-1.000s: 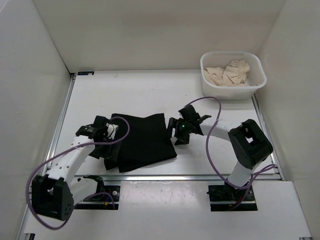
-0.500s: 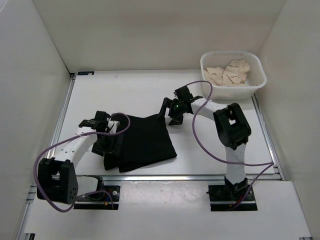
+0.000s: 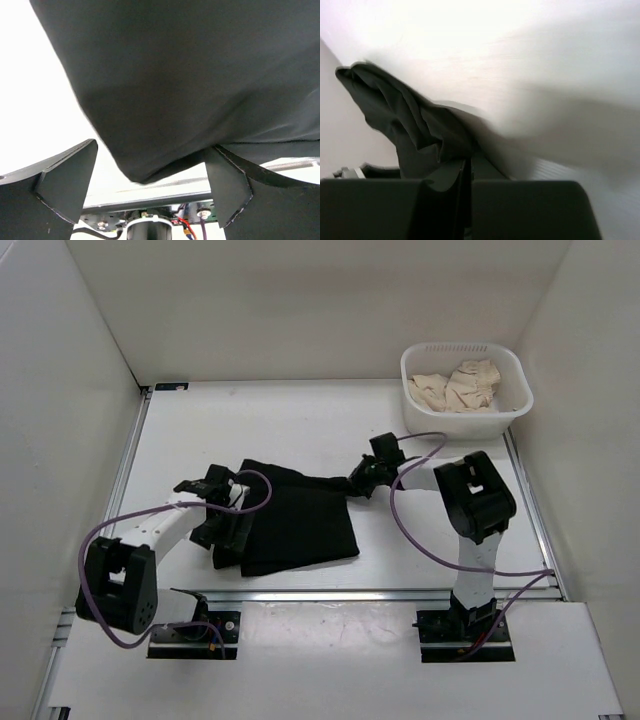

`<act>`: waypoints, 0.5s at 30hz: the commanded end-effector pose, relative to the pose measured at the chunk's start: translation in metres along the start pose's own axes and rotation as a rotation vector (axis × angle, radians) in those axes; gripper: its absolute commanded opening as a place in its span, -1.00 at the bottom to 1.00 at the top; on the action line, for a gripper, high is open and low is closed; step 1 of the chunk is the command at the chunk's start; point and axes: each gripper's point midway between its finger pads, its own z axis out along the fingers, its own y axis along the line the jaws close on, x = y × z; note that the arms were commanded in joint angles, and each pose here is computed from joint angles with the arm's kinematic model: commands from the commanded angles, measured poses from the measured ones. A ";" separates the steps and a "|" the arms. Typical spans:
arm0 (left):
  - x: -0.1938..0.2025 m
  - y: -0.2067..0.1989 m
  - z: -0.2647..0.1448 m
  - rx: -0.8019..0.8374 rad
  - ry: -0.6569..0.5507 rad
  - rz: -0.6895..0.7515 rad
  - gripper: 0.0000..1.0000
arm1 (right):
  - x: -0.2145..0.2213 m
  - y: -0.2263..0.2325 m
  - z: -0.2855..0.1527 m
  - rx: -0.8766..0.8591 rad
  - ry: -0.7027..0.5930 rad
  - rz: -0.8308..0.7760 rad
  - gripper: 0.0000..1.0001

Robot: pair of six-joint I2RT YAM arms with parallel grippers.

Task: Fold and stack the trousers
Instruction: Fold the trousers

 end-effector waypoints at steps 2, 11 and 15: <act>-0.042 -0.009 -0.003 0.029 -0.083 0.020 0.96 | -0.069 0.011 -0.025 -0.038 -0.324 0.106 -1.00; -0.081 -0.022 -0.010 0.103 -0.124 0.025 0.98 | -0.098 0.008 -0.026 0.050 -0.325 -0.026 -0.90; -0.081 -0.019 -0.016 0.085 -0.130 0.024 1.00 | -0.101 0.013 -0.042 0.058 -0.336 -0.118 0.50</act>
